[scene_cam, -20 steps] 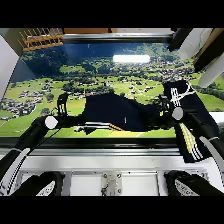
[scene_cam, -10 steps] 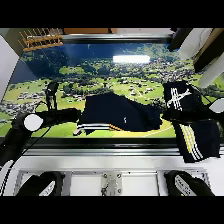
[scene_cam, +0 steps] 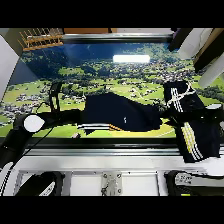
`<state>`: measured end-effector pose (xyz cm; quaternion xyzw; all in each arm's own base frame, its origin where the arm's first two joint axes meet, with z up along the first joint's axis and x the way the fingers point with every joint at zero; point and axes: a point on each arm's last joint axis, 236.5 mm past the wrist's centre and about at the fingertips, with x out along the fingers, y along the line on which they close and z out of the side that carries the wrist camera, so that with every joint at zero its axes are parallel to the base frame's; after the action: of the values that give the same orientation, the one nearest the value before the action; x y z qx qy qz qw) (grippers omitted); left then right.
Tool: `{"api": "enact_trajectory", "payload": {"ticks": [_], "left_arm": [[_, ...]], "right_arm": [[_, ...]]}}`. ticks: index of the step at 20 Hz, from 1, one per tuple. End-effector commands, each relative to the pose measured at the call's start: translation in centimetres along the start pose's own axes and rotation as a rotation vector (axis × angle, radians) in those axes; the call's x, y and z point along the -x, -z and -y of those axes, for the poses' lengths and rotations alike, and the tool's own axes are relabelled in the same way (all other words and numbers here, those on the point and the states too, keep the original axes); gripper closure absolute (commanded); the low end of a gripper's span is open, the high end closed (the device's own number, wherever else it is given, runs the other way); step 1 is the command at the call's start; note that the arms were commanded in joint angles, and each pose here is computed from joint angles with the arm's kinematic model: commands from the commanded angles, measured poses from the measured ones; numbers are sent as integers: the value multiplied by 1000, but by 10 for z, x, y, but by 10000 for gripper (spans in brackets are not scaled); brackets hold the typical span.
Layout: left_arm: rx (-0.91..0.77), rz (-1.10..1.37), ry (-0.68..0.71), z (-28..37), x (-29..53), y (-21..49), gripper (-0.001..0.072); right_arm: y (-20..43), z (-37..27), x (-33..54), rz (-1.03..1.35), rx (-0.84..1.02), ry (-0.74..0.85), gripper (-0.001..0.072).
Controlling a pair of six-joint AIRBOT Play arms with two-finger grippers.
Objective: Fold the clothes and pants, and hang the long-sleeved shirts on hangers.
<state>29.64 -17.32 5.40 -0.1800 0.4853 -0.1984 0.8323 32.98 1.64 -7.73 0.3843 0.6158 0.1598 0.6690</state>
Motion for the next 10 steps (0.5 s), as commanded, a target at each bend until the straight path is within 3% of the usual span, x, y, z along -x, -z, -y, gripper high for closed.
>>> {"api": "enact_trajectory", "payload": {"ticks": [1, 10], "left_arm": [[-23, -40, 35, 20, -12, 13, 702], [-9, -137, 42, 31, -43, 37, 702]], "right_arm": [[4, 5, -32, -65, -11, -66, -1], [25, -39, -82, -165, 96, -75, -1]]}}
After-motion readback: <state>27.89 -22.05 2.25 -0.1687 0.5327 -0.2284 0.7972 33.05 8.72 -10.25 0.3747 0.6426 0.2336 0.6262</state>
